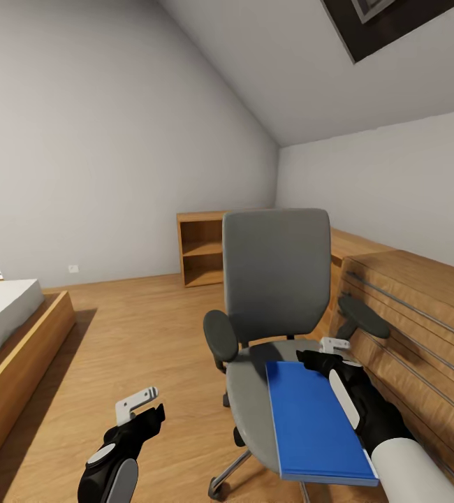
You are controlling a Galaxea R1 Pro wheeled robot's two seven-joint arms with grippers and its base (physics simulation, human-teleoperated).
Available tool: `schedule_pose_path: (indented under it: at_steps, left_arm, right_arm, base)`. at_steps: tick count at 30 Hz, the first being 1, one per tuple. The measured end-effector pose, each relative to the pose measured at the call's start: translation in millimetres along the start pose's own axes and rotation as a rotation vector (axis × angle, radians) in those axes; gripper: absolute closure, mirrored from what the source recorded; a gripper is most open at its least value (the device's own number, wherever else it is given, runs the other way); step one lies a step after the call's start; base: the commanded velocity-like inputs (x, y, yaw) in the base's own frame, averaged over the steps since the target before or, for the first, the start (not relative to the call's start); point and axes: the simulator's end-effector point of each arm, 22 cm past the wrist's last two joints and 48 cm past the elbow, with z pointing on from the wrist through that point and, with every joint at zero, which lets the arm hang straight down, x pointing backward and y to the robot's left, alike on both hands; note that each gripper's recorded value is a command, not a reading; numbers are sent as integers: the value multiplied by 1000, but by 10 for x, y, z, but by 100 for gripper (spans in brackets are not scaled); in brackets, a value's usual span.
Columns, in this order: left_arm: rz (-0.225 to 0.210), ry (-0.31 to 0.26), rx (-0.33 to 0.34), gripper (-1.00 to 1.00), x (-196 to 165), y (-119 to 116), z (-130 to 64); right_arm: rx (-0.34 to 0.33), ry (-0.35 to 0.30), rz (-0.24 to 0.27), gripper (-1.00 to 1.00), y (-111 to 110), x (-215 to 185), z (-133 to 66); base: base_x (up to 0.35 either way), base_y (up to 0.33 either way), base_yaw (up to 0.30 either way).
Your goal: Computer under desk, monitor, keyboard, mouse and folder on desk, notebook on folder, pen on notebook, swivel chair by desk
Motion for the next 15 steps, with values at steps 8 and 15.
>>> schedule_pose_path:
  at_steps: [8, 15]
  left_arm:
    - [0, 0, 1, -100, 122, 37, 52]
    - [1, 0, 2, -100, 124, 32, 51]
  right_arm:
    - [0, 0, 0, -100, -18, 130, 40]
    - [0, 0, 0, -100, -18, 130, 40]
  base:
    - [0, 0, 0]
    - [0, 0, 0]
